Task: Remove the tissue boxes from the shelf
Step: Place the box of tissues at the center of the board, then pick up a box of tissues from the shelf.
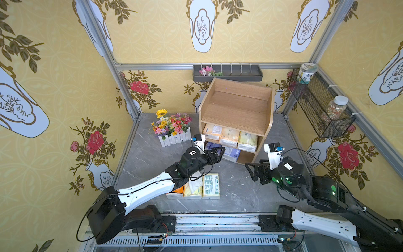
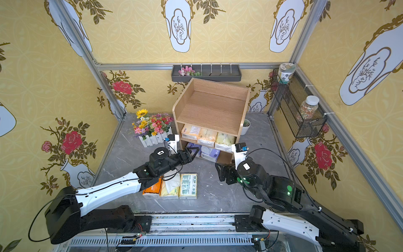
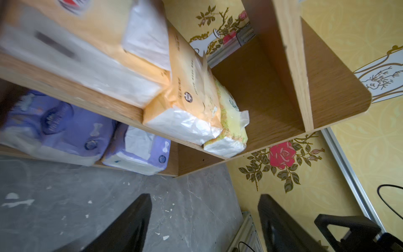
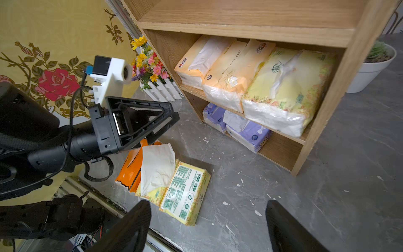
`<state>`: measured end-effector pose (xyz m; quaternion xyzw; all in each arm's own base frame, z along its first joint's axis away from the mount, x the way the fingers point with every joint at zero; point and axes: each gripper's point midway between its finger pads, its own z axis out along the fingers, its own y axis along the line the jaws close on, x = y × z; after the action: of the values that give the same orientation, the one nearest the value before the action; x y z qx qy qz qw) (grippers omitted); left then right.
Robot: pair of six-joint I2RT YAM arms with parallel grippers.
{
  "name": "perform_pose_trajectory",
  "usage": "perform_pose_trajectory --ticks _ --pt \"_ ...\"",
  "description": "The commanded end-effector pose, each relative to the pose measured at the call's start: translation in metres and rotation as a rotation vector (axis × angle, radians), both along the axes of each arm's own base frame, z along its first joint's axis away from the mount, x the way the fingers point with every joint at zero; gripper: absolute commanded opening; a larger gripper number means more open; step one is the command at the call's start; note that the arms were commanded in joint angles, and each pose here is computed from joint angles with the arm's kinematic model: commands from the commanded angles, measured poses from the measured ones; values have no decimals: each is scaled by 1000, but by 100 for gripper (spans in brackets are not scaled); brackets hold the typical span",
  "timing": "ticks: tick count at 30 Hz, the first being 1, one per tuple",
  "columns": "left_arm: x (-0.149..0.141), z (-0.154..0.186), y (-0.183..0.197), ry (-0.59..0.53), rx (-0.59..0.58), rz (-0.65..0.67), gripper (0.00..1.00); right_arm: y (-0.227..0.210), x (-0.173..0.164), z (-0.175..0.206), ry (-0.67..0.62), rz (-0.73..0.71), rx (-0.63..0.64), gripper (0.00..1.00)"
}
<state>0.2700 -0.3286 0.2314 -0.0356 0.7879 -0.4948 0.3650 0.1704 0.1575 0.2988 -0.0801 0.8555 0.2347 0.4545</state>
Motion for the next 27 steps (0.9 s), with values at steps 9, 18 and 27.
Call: perform_pose_trajectory --ticks 9,18,27 --pt "51 -17 -1 112 35 321 68 -17 3 1 -35 -74 27 86" --pt "65 2 -19 50 53 353 49 -19 2 -7 -30 -78 40 87" --pt "71 2 -20 0 169 425 47 -22 1 -8 -29 -87 53 87"
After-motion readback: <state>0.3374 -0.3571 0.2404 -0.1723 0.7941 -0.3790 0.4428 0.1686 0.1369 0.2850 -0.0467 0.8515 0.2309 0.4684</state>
